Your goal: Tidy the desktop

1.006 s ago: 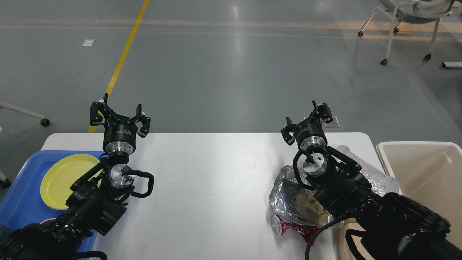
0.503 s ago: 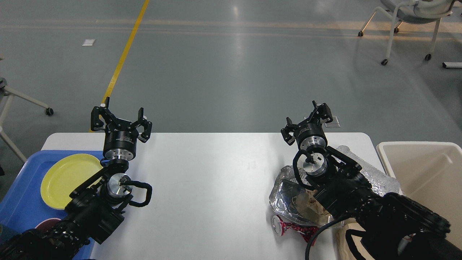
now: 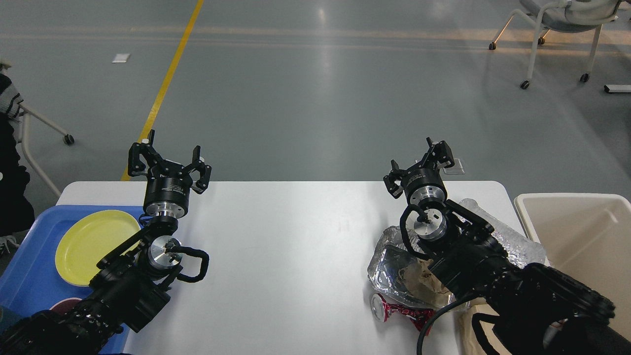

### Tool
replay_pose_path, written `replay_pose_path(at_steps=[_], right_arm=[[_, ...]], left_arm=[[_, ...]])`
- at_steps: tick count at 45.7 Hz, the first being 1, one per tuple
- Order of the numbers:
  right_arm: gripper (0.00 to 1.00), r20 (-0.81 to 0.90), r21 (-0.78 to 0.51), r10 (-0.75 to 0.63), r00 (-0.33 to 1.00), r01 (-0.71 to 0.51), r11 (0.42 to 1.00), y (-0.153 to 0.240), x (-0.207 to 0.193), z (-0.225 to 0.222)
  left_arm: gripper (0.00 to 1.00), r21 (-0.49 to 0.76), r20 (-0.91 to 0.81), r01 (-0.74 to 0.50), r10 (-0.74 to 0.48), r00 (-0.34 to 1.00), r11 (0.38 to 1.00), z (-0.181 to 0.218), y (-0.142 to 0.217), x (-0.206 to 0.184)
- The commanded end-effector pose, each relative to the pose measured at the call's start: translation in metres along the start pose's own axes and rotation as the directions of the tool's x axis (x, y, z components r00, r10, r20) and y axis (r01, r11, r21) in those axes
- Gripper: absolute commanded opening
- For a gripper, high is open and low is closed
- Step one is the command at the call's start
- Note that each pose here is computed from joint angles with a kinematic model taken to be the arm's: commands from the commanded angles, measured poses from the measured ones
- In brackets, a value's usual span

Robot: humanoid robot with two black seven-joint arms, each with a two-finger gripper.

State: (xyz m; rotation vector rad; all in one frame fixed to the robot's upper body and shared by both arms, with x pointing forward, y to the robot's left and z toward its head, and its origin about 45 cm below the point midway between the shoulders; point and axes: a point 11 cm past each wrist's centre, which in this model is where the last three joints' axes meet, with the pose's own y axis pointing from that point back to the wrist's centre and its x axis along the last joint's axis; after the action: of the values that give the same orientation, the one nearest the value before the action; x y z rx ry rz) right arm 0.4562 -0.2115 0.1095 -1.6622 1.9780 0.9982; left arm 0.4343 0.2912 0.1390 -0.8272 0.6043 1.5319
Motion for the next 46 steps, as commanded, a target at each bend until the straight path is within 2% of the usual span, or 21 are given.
replay_pose_path(at_steps=[1,46], right_arm=[[1.00,0.000,0.000,0.000,1.000,0.000,1.000,0.000,0.000,0.000],[1.00,0.000,0.000,0.000,1.000,0.000,1.000,0.000,0.000,0.000]], left_arm=[[1.00,-0.014,-0.001,0.003,-0.003,1.000,1.000,0.002,-0.001,-0.001],[1.00,-0.040,0.050,-0.037,0.039,0.998,0.999,0.017,-0.014,0.002]])
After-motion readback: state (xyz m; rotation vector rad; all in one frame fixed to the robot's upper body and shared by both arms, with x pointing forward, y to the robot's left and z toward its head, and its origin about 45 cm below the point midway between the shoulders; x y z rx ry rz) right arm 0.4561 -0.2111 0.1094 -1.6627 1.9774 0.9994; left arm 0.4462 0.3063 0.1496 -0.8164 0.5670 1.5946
